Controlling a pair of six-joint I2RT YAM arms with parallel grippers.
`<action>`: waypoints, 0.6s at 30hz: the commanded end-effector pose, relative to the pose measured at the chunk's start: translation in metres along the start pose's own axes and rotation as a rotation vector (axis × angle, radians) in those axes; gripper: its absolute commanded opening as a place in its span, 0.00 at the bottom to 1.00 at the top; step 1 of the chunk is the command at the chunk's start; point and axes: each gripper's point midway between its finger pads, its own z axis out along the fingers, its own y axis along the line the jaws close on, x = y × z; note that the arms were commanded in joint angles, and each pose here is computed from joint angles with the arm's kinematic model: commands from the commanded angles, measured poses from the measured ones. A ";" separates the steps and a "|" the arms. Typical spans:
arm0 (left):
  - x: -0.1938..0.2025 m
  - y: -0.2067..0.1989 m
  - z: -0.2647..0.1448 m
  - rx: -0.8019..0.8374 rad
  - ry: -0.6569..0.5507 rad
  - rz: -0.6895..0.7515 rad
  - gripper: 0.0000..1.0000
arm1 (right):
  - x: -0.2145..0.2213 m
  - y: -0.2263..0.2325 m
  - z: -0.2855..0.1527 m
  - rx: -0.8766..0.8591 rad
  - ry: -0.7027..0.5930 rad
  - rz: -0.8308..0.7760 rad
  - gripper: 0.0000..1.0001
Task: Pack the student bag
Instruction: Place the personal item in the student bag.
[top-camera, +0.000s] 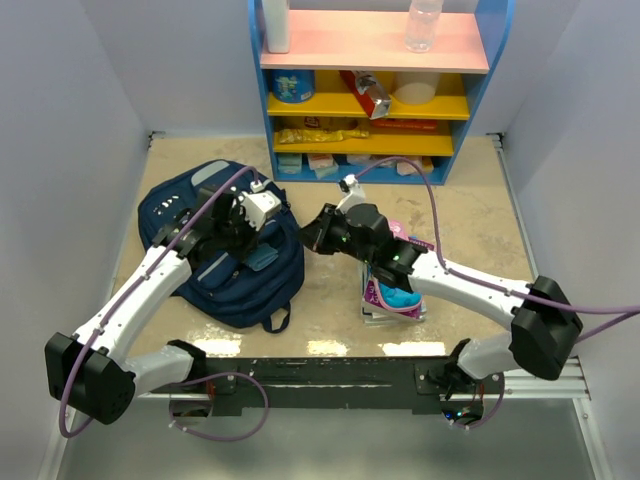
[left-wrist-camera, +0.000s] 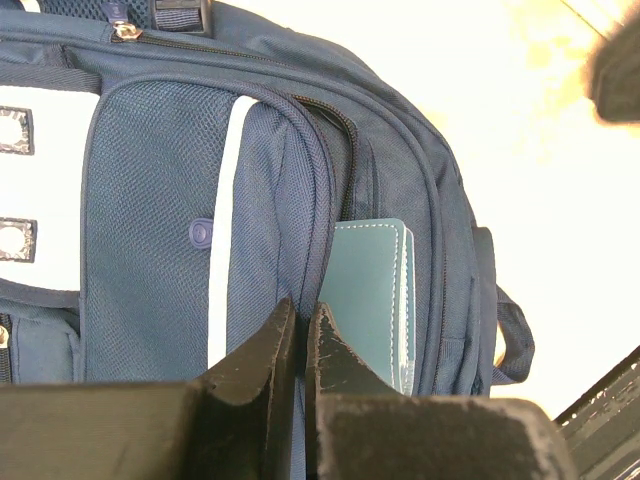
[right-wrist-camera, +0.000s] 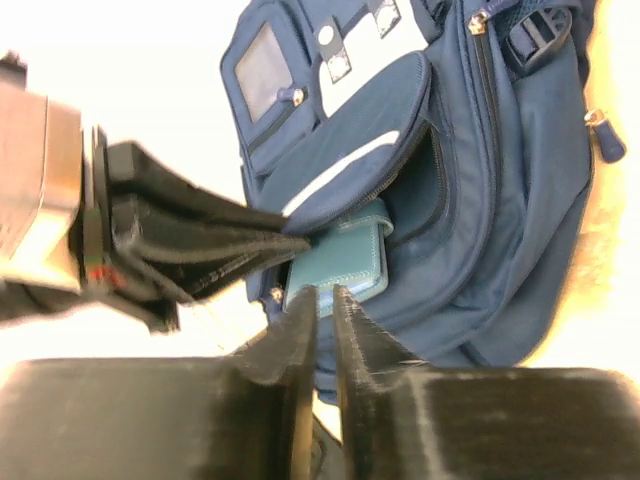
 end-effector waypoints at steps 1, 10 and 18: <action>-0.041 -0.003 -0.011 0.017 -0.141 0.020 0.00 | 0.029 -0.010 -0.008 -0.056 0.076 -0.099 0.00; -0.043 -0.003 -0.010 0.017 -0.142 0.020 0.00 | 0.081 0.031 0.023 -0.275 0.244 -0.096 0.00; -0.041 -0.006 -0.009 0.029 -0.139 0.019 0.00 | 0.089 0.046 0.047 -0.396 0.288 0.019 0.00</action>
